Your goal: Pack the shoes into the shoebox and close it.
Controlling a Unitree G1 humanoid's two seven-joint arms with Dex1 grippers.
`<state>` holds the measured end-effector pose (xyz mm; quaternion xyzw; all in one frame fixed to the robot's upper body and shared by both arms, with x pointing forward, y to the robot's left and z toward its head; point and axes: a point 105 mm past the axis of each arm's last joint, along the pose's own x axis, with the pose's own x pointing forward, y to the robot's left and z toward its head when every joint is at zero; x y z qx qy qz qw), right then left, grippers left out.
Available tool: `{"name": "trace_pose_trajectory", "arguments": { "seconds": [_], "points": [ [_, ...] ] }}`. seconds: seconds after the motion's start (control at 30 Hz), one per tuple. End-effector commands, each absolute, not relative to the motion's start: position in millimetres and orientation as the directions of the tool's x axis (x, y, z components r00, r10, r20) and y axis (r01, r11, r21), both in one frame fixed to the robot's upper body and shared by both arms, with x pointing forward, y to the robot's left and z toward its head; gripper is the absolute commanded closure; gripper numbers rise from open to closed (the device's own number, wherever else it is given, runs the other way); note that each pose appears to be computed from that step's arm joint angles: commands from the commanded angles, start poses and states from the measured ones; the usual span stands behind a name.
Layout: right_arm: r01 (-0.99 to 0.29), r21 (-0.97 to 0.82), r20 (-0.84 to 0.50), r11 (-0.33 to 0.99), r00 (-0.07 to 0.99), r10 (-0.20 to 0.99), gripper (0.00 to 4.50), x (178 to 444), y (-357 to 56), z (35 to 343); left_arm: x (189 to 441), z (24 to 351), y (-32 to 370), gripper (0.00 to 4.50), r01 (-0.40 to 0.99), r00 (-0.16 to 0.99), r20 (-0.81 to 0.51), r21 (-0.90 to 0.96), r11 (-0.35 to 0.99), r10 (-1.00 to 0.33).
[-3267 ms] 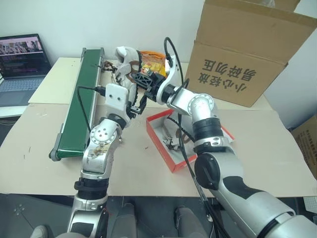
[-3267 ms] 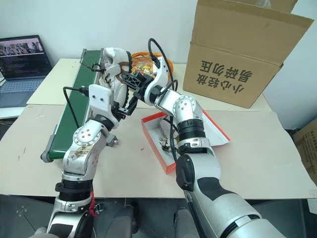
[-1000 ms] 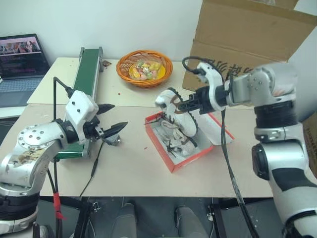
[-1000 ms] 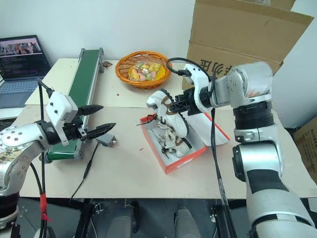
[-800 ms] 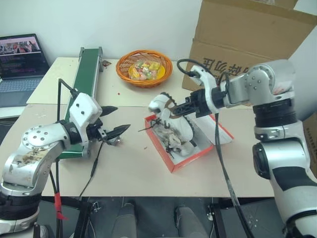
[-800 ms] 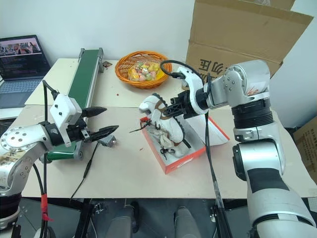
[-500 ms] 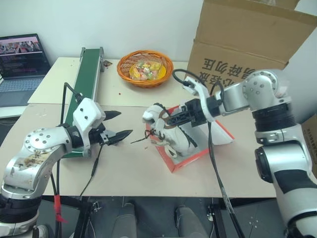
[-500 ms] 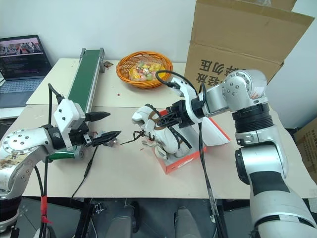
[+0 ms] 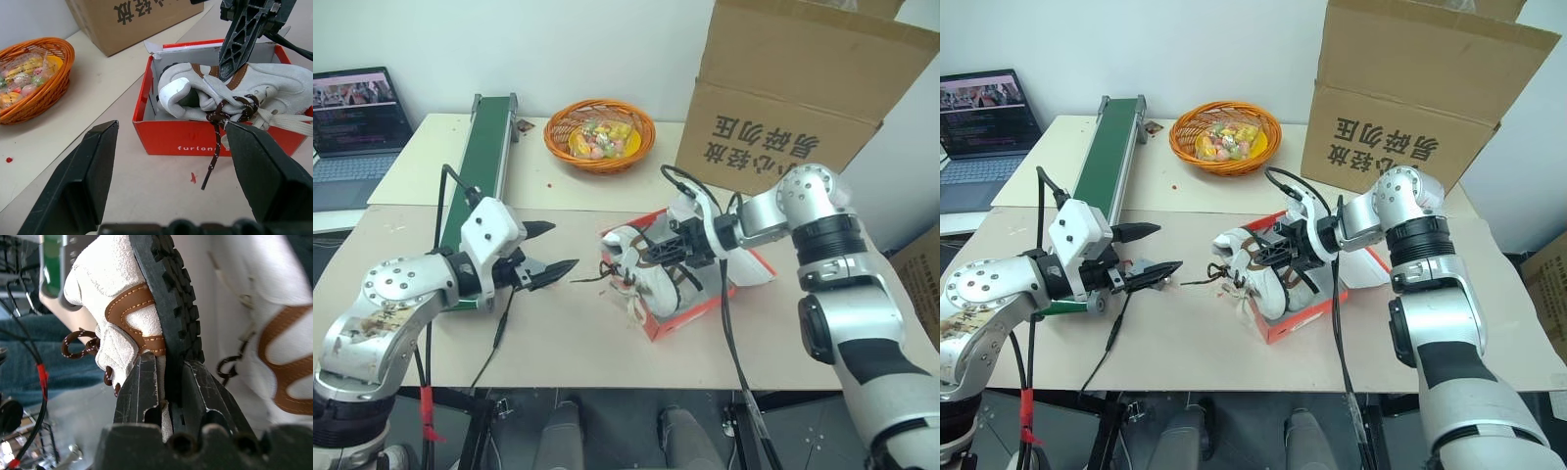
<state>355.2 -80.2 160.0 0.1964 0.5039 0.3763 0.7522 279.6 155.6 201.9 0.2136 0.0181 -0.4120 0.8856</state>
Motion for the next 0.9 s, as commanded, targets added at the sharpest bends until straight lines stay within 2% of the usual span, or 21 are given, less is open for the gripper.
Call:
{"name": "trace_pose_trajectory", "arguments": {
  "seconds": [0.03, 0.2, 0.5, 0.9],
  "points": [
    [-0.43, 0.671, -0.548, 0.604, 0.26, 0.795, 4.16, 364, -78, 196, 275, 207, 152, 0.79, 0.731, 0.659, -0.192, 0.39, 0.559, -0.727],
    [-0.449, 0.65, -0.559, 0.614, 0.265, 0.786, 4.16, 368, -76, 197, 275, 207, 148, 0.79, 0.731, 0.659, -0.182, 0.386, 0.563, -0.73],
    [-0.481, 0.616, -0.573, 0.624, 0.271, 0.774, 4.16, 377, -67, 173, 271, 207, 146, 0.79, 0.732, 0.658, -0.182, 0.383, 0.563, -0.731],
    [-0.508, 0.531, -0.635, 0.678, 0.292, 0.715, 4.16, 389, -86, 130, 271, 212, 150, 0.79, 0.712, 0.681, -0.178, 0.389, 0.585, -0.71]
  ]
}}
